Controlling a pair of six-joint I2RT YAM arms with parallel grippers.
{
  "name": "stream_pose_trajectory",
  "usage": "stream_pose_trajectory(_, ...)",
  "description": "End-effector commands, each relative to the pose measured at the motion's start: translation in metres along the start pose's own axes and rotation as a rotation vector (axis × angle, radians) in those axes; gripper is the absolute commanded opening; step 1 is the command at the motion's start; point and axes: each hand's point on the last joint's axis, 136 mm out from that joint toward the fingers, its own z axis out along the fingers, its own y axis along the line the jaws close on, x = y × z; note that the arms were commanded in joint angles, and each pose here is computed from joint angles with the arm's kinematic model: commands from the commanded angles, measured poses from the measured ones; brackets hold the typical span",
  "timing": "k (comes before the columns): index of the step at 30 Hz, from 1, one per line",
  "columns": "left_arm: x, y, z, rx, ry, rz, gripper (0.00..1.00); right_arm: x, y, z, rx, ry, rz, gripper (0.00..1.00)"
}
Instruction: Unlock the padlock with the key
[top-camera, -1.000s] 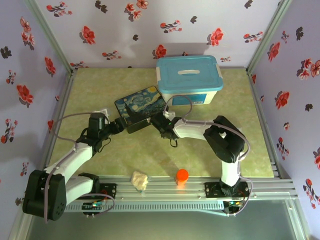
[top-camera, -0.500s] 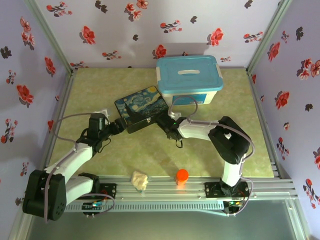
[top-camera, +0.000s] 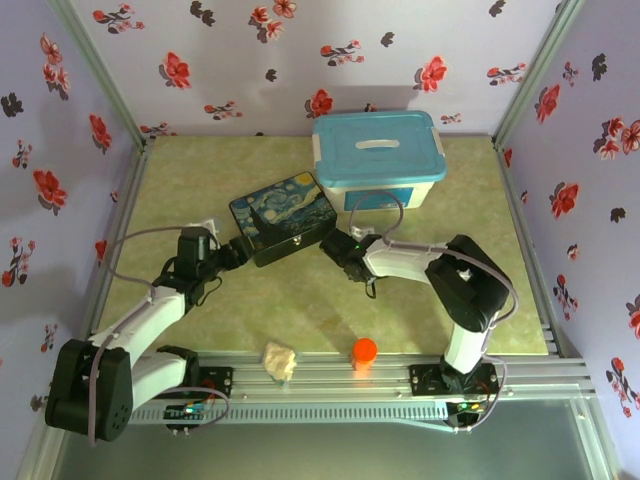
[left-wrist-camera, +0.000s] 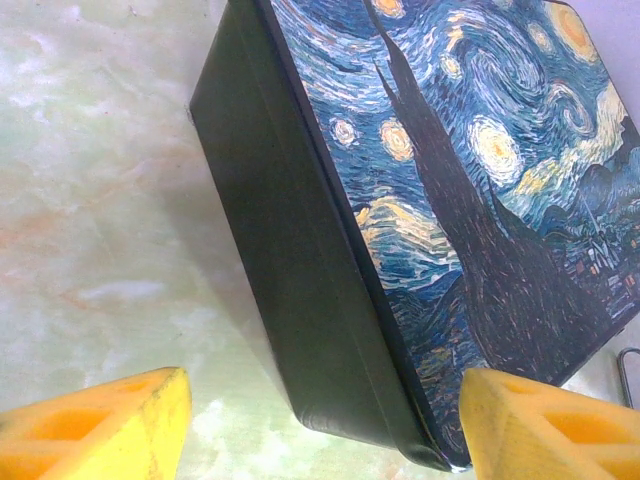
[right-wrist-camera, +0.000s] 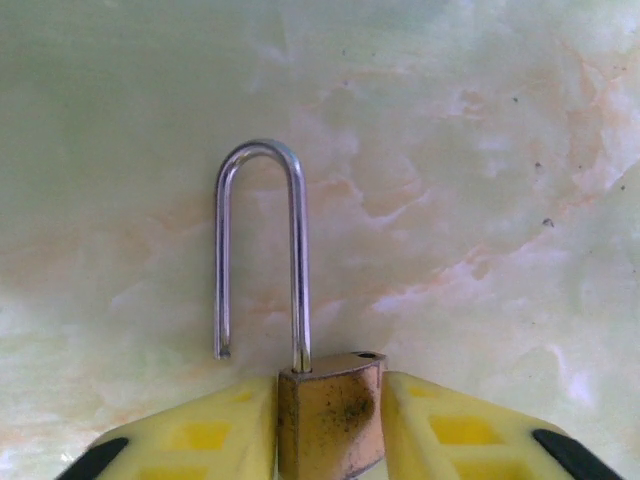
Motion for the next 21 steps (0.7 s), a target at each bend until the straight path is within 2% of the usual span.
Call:
stream_pose_trajectory(1,0.005,-0.002,0.0,0.023,0.017,-0.017,0.71,-0.013,0.007,-0.013,-0.085,-0.05,0.032,0.38)
stream_pose_trajectory(6,0.012,-0.002,-0.004,0.031,0.032,-0.02,0.71,-0.029,0.017,-0.031,-0.189,-0.105,0.073,0.48)
stream_pose_trajectory(8,0.013,-0.002,-0.009,0.031,0.033,-0.015,0.71,-0.038,0.017,-0.043,-0.231,-0.145,0.102,0.54)
stream_pose_trajectory(10,0.01,-0.003,-0.016,0.023,0.025,-0.002,0.71,-0.05,0.011,-0.058,-0.259,-0.21,0.13,0.64)
stream_pose_trajectory(11,0.007,-0.003,-0.02,0.024,0.015,0.005,0.72,-0.057,0.004,-0.065,-0.267,-0.246,0.15,0.76)
stream_pose_trajectory(13,0.003,-0.006,-0.026,0.033,-0.001,0.012,0.72,-0.069,-0.014,-0.076,-0.275,-0.291,0.194,0.92)
stream_pose_trajectory(18,0.011,-0.002,-0.038,0.021,0.008,0.01,0.73,-0.083,-0.074,-0.092,-0.201,-0.355,0.25,0.96)
stream_pose_trajectory(20,0.006,0.008,-0.046,-0.039,-0.033,0.059,0.77,-0.086,-0.095,-0.097,-0.165,-0.419,0.226,0.99)
stream_pose_trajectory(21,-0.001,0.013,-0.052,-0.074,-0.067,0.095,0.85,-0.084,-0.107,-0.094,-0.139,-0.452,0.213,0.99)
